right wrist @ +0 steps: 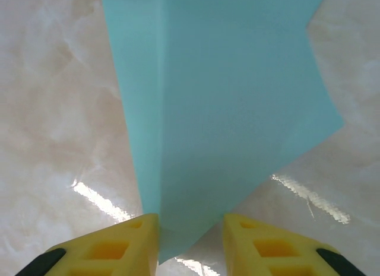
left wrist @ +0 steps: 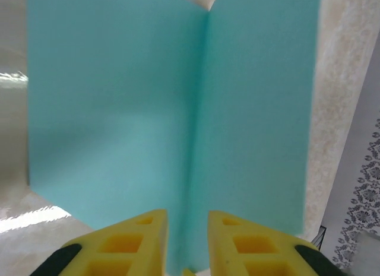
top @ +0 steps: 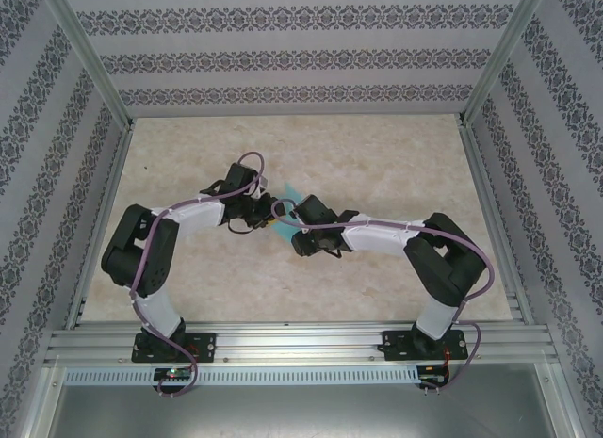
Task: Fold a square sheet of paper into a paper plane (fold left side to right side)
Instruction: Fourth fold the wing at the center of the table.
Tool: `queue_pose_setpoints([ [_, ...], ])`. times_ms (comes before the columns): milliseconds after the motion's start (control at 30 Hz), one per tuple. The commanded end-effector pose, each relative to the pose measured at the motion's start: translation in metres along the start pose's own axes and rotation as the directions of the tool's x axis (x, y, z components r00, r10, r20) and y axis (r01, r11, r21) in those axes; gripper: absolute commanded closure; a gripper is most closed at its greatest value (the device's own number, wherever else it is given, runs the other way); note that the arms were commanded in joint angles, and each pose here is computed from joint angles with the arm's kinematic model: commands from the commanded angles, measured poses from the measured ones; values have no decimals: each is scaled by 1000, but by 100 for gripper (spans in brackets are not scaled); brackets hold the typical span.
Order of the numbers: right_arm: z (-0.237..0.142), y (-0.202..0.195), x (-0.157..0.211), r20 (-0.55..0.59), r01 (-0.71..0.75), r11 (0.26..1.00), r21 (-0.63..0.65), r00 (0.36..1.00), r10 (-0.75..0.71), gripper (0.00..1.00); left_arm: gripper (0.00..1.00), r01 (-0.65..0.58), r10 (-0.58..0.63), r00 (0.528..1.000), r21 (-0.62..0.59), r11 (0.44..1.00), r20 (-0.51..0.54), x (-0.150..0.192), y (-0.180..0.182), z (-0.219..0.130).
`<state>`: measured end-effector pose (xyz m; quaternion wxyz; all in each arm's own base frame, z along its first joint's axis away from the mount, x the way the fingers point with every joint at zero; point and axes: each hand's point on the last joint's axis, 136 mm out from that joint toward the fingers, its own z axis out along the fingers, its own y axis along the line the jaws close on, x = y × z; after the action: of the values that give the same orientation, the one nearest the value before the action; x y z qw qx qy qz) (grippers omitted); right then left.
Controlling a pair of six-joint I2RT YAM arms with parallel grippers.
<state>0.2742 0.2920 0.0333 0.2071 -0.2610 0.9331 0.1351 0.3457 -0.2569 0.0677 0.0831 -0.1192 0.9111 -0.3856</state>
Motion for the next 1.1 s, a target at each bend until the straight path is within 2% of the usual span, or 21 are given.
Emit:
queue_pose_setpoints([
  [0,-11,3,-12,43,-23,999,-30,999,25,65,77,-24,25,1000,47,999,-19,3,-12,13],
  [267,-13,8,-18,50,-9,999,-51,999,11,63,79,-11,12,1000,33,999,-29,7,-4,21],
  [467,-37,9,-24,114,-7,996,-90,993,17,50,79,-8,9,999,26,1000,-34,10,-1,23],
  [633,-56,9,-32,187,-79,972,-221,975,122,48,79,-6,7,999,26,1000,-39,11,0,26],
  [833,-43,21,-44,181,-144,918,-368,958,223,48,79,-13,14,999,25,1000,-40,12,-1,24],
  [1067,-19,9,-39,142,-186,929,-319,960,241,48,79,-13,13,999,20,1000,-40,12,1,25],
])
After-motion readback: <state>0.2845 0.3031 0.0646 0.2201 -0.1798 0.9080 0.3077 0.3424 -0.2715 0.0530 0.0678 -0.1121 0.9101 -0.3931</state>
